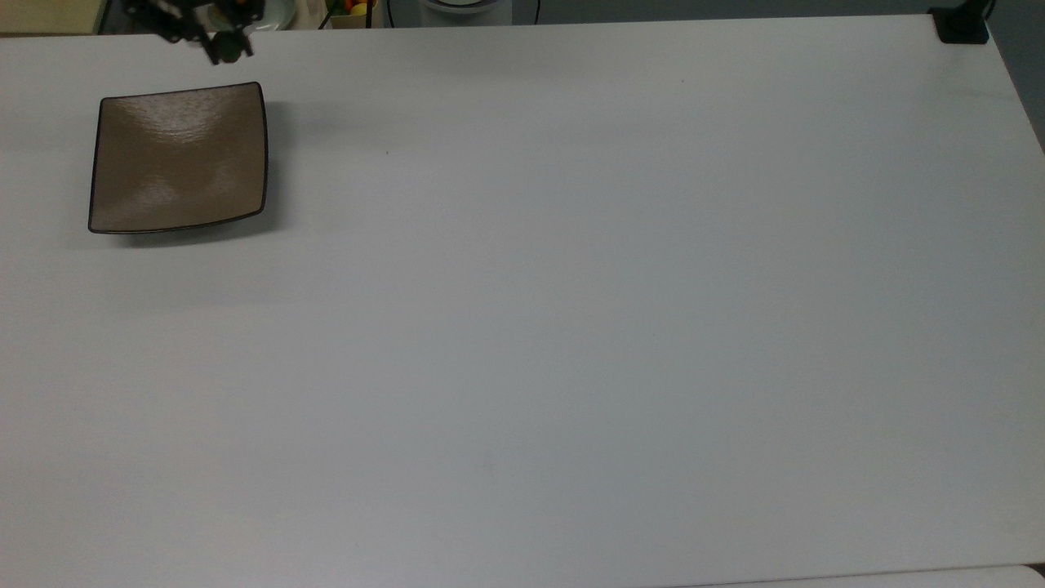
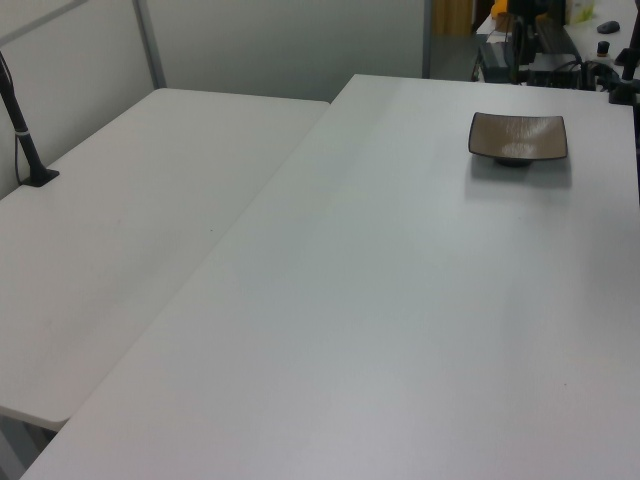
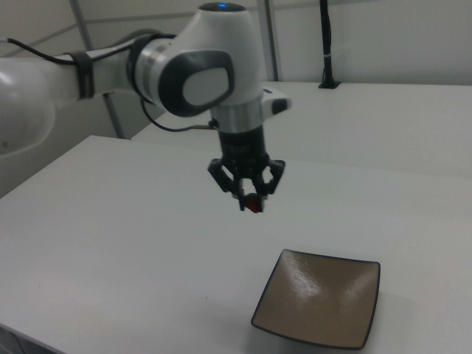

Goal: Strawberries on a ceramic plate
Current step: 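Carry the strawberry over the brown ceramic plate and lower it, then open the gripper to release the strawberry onto the plate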

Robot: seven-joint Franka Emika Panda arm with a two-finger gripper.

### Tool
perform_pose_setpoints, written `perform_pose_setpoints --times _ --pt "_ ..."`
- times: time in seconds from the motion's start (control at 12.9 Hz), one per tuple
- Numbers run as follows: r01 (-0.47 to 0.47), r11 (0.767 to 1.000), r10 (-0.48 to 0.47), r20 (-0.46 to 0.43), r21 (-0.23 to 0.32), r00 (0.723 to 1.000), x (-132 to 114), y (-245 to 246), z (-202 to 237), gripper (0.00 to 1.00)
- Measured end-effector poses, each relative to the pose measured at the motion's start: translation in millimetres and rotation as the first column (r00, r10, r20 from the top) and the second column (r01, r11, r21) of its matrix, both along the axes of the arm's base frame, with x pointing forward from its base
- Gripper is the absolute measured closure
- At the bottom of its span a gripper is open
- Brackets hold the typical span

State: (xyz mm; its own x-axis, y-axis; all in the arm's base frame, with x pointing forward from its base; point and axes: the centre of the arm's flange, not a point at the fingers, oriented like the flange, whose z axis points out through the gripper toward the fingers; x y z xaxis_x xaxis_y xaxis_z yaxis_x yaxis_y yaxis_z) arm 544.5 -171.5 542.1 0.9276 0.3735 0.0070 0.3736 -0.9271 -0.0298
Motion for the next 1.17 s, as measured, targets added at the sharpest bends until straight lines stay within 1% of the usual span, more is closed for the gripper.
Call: perform_pose_setpoints --times 0.08,0.31,0.54,0.62,0.93,1.17 --pt "0.015 1.000 -0.015 0.011 -0.008 1.000 2.6 -12.3 -6.9 0.67" --pt "0.051 0.998 -0.051 0.008 -0.022 0.999 10.9 -53.7 -45.4 0.67" --pt "0.071 0.997 -0.071 -0.004 -0.031 0.997 18.5 -69.1 -81.1 0.67" --pt "0.075 0.997 -0.076 -0.019 -0.032 0.997 21.0 -72.9 -99.1 0.67" --pt "0.089 0.995 -0.091 -0.057 -0.034 0.994 27.4 -85.2 -146.9 0.67" --pt "0.111 0.992 -0.113 -0.032 -0.056 0.993 23.5 -99.0 -180.0 0.67"
